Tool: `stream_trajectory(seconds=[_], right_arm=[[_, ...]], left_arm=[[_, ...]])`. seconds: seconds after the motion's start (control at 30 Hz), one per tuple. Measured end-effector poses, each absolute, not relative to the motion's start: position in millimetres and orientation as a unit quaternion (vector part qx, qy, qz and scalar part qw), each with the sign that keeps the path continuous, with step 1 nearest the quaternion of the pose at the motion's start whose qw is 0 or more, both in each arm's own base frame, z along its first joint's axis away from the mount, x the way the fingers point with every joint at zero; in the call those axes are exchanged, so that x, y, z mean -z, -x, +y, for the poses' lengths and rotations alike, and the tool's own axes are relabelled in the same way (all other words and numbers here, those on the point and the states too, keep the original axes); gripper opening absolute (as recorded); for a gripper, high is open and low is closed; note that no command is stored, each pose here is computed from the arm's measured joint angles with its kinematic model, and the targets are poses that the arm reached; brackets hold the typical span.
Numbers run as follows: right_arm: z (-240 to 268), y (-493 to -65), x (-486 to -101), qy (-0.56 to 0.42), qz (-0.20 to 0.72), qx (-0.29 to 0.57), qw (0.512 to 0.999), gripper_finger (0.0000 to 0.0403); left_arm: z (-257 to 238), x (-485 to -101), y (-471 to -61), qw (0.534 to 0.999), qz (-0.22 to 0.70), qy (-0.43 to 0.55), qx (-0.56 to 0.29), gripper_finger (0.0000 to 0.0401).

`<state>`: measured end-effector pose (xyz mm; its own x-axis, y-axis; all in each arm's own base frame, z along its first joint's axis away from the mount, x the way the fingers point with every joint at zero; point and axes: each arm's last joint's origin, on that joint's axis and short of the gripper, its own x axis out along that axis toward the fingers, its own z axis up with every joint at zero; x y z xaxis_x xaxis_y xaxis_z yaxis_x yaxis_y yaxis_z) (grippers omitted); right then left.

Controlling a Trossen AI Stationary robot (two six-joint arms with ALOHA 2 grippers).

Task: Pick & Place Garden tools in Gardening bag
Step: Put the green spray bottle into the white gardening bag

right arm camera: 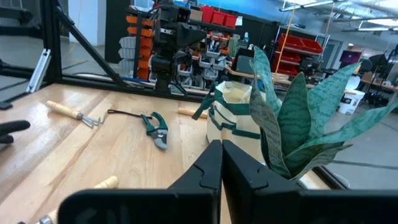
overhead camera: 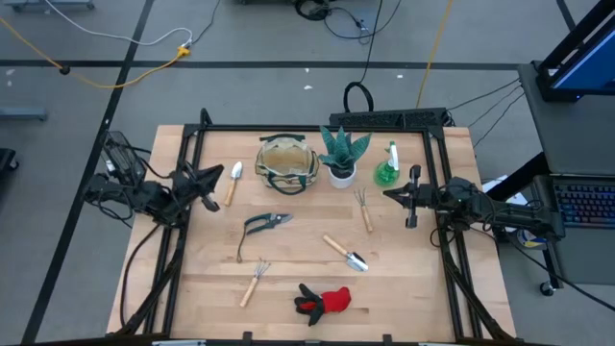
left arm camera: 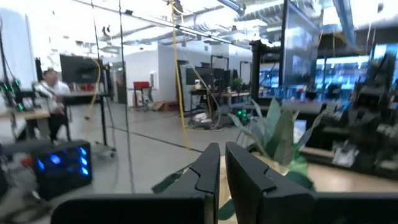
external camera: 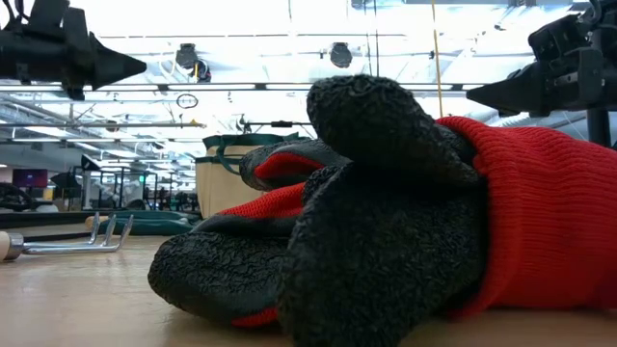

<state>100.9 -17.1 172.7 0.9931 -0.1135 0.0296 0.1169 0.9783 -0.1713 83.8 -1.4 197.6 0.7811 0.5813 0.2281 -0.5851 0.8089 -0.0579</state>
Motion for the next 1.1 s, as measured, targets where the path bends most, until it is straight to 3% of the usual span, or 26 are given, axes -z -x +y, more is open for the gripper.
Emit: stream_trajectory(seconds=[0.3, 0.67, 1.1], right_arm=[[-16.8, -99.4, -187.4, 0.129, -0.083, 0.067, 0.986, 0.0000], [-18.0, -105.7, -203.1, 0.151, -0.157, 0.078, 0.973, 0.0000], [-20.2, -117.7, -211.4, 0.226, -0.201, 0.096, 0.948, 0.0000]], left_arm=[[-0.7, -197.6, -83.2, 0.937, -0.142, 0.072, -0.312, 0.0031], [-0.5, -209.0, -80.4, 0.943, -0.187, 0.025, -0.275, 0.0031], [3.4, -204.6, -82.9, 0.939, -0.187, 0.074, -0.280, 0.0031]])
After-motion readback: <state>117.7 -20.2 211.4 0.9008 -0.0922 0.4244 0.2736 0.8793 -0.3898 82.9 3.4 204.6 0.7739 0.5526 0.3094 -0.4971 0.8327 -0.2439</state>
